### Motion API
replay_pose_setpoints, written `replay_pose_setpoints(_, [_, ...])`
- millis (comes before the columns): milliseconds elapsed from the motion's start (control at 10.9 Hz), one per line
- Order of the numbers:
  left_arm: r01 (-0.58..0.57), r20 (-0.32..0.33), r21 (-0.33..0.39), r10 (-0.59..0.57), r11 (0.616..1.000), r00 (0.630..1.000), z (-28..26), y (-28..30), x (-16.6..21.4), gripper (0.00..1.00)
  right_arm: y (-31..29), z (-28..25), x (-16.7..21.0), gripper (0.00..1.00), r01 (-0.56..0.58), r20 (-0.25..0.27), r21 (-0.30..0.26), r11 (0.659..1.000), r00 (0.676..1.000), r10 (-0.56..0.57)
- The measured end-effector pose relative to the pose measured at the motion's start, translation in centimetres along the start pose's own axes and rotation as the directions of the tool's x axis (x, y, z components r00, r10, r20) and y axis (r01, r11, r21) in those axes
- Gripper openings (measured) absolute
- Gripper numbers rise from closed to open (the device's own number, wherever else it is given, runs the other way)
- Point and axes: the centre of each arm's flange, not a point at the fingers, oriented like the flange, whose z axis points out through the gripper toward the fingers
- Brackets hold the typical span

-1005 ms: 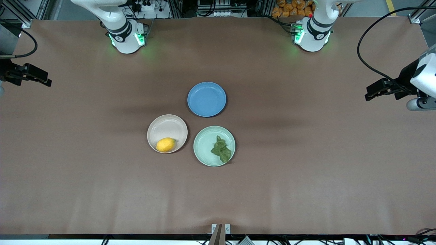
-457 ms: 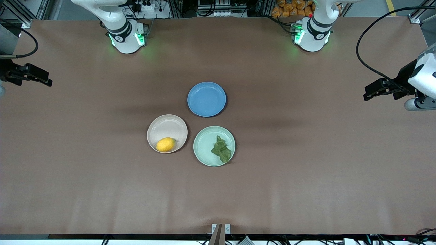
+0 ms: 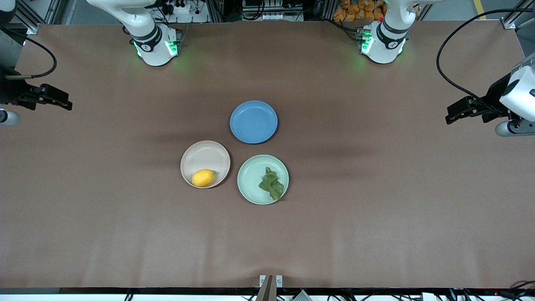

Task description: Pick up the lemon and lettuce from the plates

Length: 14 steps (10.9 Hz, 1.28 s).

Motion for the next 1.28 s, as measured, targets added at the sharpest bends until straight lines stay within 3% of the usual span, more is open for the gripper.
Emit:
replay_pose_setpoints(365, [-0.003, 0.006, 0.001, 0.003, 1.0, 1.0, 0.4, 0.2, 0.1, 1.0, 0.0, 0.6, 0.4, 1.0, 0.0, 0.004, 0.0, 1.0, 1.0, 0.0])
replay_pose_setpoints(822, [-0.062, 0.072, 0.008, 0.062, 0.998, 0.995, 4.3, 3.8, 1.4, 1.0, -0.3, 3.2, 1.6, 1.0, 0.004, 0.004, -0.001, 1.0, 1.0, -0.004])
replay_pose_setpoints(1279, [-0.101, 0.091, -0.006, 0.102, 0.995, 0.991, 8.7, 7.5, 3.2, 1.0, -4.4, 6.2, 2.7, 1.0, -0.042, -0.018, -0.009, 0.999, 0.999, 0.042])
